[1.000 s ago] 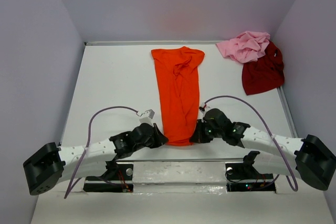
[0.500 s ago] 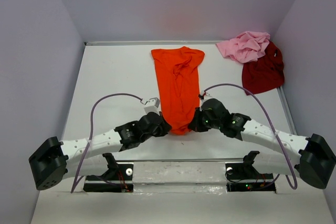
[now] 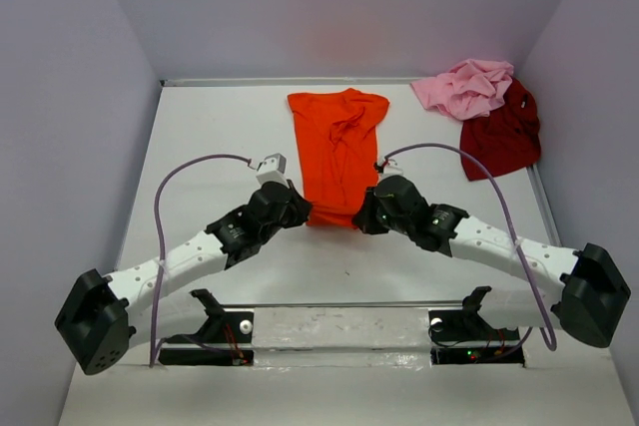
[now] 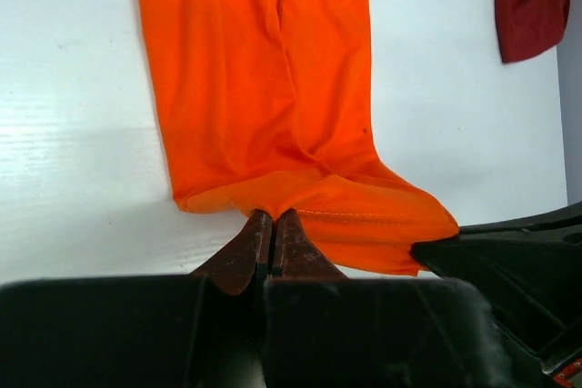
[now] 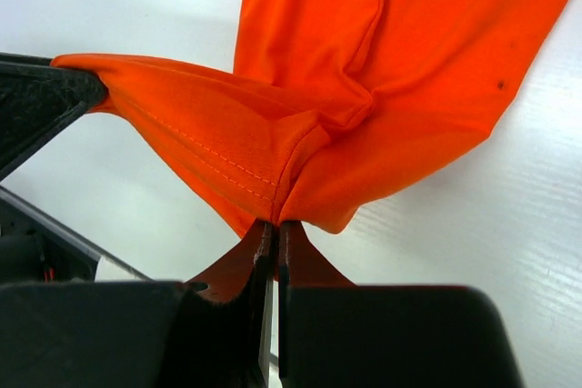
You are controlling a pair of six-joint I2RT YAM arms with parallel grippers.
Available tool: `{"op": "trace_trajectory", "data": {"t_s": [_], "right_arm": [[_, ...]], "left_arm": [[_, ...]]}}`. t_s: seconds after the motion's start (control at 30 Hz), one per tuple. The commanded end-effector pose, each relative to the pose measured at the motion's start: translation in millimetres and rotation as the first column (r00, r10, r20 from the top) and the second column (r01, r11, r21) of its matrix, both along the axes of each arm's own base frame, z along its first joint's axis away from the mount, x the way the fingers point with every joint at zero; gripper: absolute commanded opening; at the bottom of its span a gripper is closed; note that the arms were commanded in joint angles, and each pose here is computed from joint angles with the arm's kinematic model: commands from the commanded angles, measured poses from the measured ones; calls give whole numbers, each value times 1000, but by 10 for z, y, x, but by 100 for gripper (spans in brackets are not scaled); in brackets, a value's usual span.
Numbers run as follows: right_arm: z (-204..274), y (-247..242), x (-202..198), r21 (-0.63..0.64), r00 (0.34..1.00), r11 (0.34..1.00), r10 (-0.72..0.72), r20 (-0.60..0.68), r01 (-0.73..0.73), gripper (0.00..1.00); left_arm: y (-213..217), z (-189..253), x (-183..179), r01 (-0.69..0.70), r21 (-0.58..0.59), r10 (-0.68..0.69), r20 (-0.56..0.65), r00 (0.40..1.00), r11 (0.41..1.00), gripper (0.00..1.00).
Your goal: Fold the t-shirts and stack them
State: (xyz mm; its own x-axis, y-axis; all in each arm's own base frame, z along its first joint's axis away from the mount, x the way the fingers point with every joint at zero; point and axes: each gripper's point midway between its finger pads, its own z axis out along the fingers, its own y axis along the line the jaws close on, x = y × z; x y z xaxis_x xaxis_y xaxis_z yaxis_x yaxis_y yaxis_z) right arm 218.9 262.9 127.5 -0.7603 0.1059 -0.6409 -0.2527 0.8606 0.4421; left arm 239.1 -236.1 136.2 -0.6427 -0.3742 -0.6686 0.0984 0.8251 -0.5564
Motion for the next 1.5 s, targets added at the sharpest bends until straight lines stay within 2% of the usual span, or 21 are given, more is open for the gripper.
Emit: {"op": "trace_trajectory", "data": {"t_s": [0.0, 0.4, 0.93, 1.2, 1.43, 1.47], "right_arm": [[59, -67, 235, -77, 995, 995, -61, 78, 67, 0], [127, -98, 818, -209, 952, 948, -188, 243, 241, 0], [404, -401, 1587, -279, 861, 857, -303, 408, 434, 0], [388, -416, 1911, -295, 846, 832, -329, 420, 470, 0], [-26, -308, 2144, -354, 866, 815, -322, 381, 459, 0], [-82, -346, 2195, -364, 865, 806, -331, 377, 467, 3]], "left_arm": [[138, 231, 322, -58, 58, 52, 96, 994, 997, 0], [-9, 253, 702, -54, 94, 42, 132, 990, 994, 0], [67, 244, 1204, -141, 157, 112, 175, 978, 978, 0], [11, 146, 1483, -154, 178, 125, 167, 978, 972, 0], [13, -55, 1679, -166, 213, 137, 142, 980, 963, 0], [23, -121, 1706, -169, 228, 141, 134, 981, 959, 0]]}}
